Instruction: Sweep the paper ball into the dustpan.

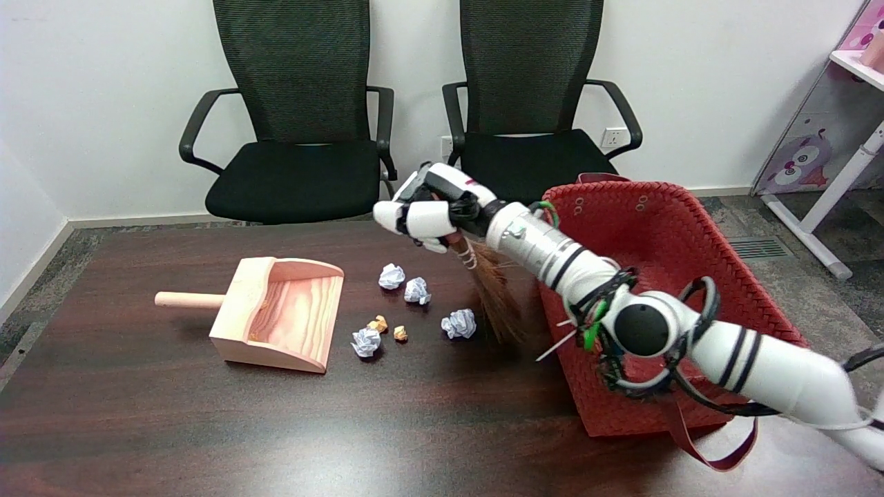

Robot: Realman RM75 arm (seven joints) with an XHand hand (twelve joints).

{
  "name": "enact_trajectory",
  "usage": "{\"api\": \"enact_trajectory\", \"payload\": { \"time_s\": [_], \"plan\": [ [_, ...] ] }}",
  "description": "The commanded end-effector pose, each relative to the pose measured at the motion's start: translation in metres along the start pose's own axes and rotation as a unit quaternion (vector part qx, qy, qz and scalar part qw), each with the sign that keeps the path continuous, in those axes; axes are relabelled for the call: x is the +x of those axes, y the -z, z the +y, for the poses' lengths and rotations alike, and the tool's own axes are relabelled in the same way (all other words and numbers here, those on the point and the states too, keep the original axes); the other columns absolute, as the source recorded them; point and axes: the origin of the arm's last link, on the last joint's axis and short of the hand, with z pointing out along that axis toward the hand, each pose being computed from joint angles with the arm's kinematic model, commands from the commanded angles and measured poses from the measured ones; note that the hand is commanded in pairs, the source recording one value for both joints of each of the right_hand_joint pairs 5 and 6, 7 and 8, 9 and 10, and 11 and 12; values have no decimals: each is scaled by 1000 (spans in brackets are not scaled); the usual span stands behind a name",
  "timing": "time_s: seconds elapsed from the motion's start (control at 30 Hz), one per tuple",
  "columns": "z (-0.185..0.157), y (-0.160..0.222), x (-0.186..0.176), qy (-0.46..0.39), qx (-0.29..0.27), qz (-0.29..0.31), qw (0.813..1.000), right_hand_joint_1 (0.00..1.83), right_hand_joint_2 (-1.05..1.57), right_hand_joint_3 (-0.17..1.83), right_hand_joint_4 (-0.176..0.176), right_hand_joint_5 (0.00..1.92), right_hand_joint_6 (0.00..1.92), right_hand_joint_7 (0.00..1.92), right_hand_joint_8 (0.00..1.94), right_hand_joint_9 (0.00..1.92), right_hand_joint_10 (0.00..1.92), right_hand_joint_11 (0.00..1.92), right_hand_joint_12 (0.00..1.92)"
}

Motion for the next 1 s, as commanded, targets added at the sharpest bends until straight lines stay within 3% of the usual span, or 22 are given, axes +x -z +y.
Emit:
{"api": "enact_trajectory", "payload": {
  "time_s": [0.03,0.33,0.43,0.67,1.0],
  "plan": [
    [7,-51,-69,19,0,-28,999,792,1479,1833,61,1920,1920,1920,1920,1920,1920,1920,1920],
    [-6,-75,-105,-34,8,-28,999,742,1507,1833,52,1920,1920,1920,1920,1920,1920,1920,1920],
    [-9,-81,-117,-86,9,-19,996,742,1435,1833,40,1920,1920,1920,1920,1920,1920,1920,1920],
    [-24,-96,-124,-263,20,-9,964,758,1148,1833,9,1920,1920,1920,1920,1920,1920,1920,1920],
    [-59,-105,-112,-413,68,-13,908,790,890,1833,0,1920,1920,1920,1920,1920,1920,1920,1920]
  ]
}}
